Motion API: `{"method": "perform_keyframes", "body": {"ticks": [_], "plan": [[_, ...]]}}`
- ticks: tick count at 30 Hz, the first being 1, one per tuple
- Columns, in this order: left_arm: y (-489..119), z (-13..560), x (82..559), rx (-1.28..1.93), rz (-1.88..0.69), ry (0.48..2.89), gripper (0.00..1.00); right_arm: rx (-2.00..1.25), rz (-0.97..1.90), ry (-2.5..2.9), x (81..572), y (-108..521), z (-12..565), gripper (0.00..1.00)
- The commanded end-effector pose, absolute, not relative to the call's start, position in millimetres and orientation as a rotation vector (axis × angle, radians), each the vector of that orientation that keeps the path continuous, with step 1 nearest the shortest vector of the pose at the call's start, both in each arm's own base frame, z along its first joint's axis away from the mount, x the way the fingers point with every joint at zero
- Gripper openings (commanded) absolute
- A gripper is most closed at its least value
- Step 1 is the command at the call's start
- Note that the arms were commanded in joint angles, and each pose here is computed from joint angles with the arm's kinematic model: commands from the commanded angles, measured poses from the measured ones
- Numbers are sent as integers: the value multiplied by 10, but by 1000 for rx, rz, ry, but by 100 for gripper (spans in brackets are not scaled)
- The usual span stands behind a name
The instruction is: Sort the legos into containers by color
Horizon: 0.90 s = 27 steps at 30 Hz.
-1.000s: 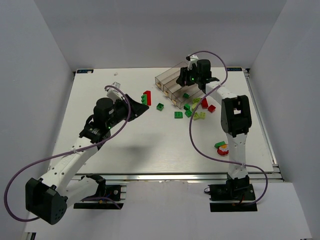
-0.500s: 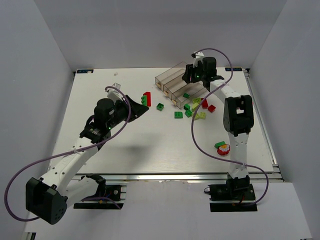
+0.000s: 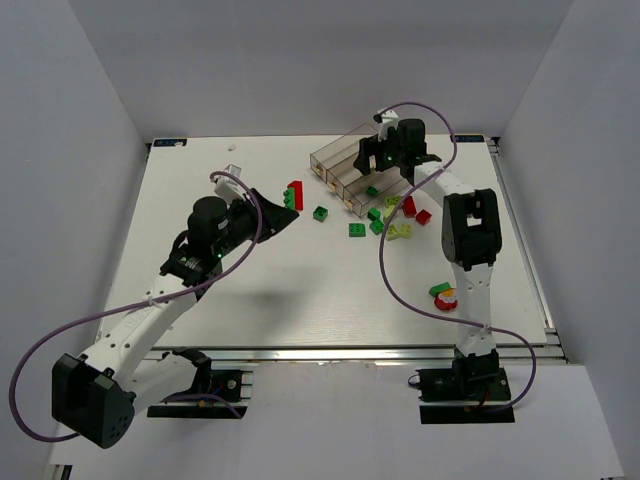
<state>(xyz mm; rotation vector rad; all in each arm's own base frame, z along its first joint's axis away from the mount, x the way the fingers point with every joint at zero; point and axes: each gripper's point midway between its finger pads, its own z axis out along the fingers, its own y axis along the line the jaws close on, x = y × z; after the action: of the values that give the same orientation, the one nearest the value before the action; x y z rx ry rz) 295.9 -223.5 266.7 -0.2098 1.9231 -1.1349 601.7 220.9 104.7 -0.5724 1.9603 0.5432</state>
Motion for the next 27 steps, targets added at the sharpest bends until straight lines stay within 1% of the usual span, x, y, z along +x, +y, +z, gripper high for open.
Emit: {"method": "perform_keyframes", "body": {"ticks": [1, 3, 4, 6, 7, 8, 9, 11, 12, 14, 15, 16, 17, 18, 24, 27], "plan": [[-2276, 2813, 2912, -165, -1202, 1856, 12, -669, 529, 1756, 6016, 2245, 1946, 89], [-2296, 2783, 2888, -146, -1216, 1857, 12, -709, 547, 1740, 5890, 2253, 2056, 90], [-2323, 2813, 2865, -117, -1236, 1843, 12, -727, 551, 1700, 5796, 2242, 2299, 89], [-2360, 2790, 2818, -71, -1255, 1839, 12, -814, 691, 1666, 5507, 2328, 2449, 89], [-2398, 2801, 2782, -33, -1275, 1831, 12, -836, 769, 1652, 5333, 2352, 2617, 88], [-2412, 2803, 2760, -9, -1280, 1826, 12, -858, 867, 1646, 5173, 2406, 2699, 85], [-2424, 2797, 2738, 18, -1280, 1818, 12, -877, 1040, 1642, 4918, 2472, 2816, 73], [-2456, 2820, 2670, 66, -1311, 1785, 12, -884, 1216, 1644, 4550, 2519, 2987, 62], [-2464, 2828, 2648, 79, -1320, 1772, 12, -893, 1397, 1652, 4241, 2562, 3087, 53], [-2484, 2865, 2590, 117, -1350, 1723, 12, -946, 1537, 1584, 3802, 2551, 3137, 50], [-2501, 2932, 2567, 142, -1367, 1681, 12, -939, 1669, 1612, 3448, 2556, 3311, 55], [-2508, 2933, 2548, 152, -1376, 1668, 12, -965, 1679, 1577, 3308, 2560, 3166, 62], [-2517, 2896, 2529, 159, -1385, 1665, 11, -973, 1706, 1580, 3187, 2570, 3169, 70], [-2536, 2900, 2505, 173, -1399, 1659, 11, -981, 1736, 1590, 3064, 2609, 3175, 89], [-2667, 2949, 2436, 225, -1463, 1627, 11, -1041, 1790, 1605, 2715, 2820, 3136, 89], [-2720, 2978, 2405, 247, -1482, 1615, 11, -1050, 1788, 1595, 2718, 2885, 3158, 89]]}}
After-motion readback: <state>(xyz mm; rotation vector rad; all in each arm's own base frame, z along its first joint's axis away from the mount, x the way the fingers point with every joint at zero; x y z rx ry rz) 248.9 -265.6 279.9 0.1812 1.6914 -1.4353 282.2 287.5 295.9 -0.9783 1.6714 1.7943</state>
